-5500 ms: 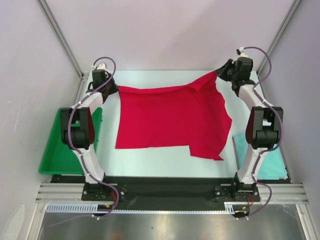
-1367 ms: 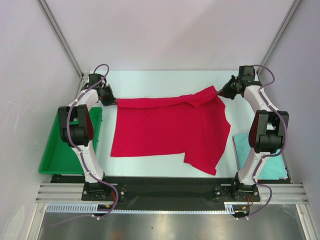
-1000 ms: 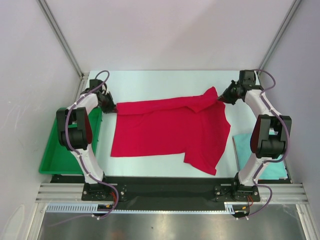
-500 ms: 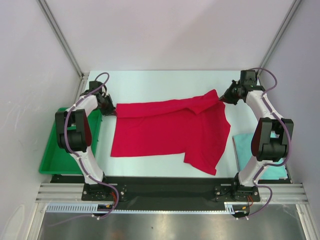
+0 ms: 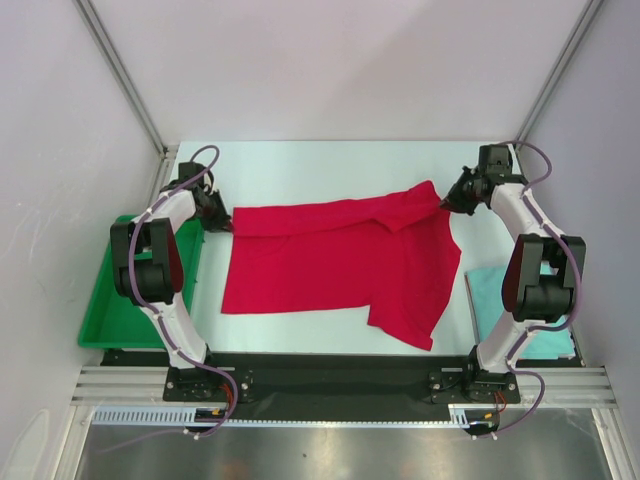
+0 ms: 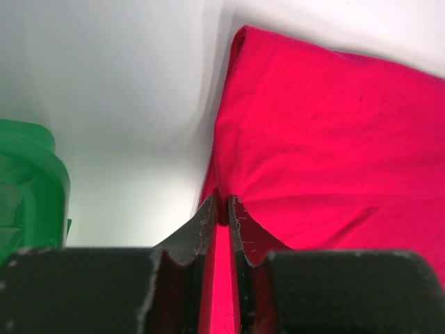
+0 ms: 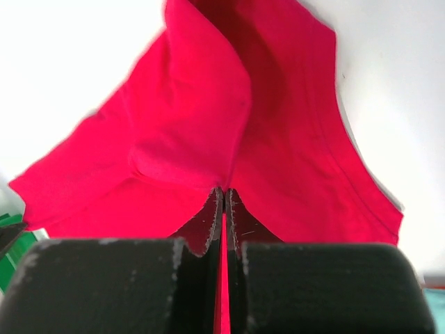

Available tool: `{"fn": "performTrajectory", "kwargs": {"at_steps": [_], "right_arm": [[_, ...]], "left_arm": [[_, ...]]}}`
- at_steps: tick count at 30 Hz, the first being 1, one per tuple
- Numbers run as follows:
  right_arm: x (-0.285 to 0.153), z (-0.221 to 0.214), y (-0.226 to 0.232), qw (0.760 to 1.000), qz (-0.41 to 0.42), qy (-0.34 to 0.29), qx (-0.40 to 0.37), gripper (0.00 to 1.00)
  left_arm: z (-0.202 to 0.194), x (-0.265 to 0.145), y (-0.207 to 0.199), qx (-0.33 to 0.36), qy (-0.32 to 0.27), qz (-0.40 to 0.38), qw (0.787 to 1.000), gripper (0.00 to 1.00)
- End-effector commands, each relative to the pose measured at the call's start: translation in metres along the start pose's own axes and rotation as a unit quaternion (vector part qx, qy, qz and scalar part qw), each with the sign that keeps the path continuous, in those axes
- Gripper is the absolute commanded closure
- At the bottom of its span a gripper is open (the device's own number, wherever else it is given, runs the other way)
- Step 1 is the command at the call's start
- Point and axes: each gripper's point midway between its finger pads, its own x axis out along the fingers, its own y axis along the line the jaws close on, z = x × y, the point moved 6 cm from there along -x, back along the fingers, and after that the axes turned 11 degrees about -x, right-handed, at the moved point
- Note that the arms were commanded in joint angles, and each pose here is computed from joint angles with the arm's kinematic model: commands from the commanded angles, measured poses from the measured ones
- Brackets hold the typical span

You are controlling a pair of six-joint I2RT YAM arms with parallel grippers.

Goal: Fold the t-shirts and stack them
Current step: Fold the tshirt

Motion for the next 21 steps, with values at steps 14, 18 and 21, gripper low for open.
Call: {"fn": "performTrajectory", "kwargs": {"at_steps": [14, 18, 21], "right_arm": [[0.004, -0.040, -0.010, 0.999, -0.025, 0.028, 0.008, 1.00], [-0.004, -0.038, -0.002, 1.000, -0.018, 0.016, 0.010, 1.00], [-0.010, -0.032, 0.004, 1.000, -0.020, 0.010, 0.007, 1.00]], "left_arm": [[0.005, -0.027, -0.004, -0.012, -0.023, 0.009, 1.000, 0.73], [-0.006, -0.032, -0.031, -0.004, -0.008, -0.047, 0.999, 0.66], [-0.008, -0.029, -0.043, -0.005, -0.001, -0.064, 0.998, 0.66]]}}
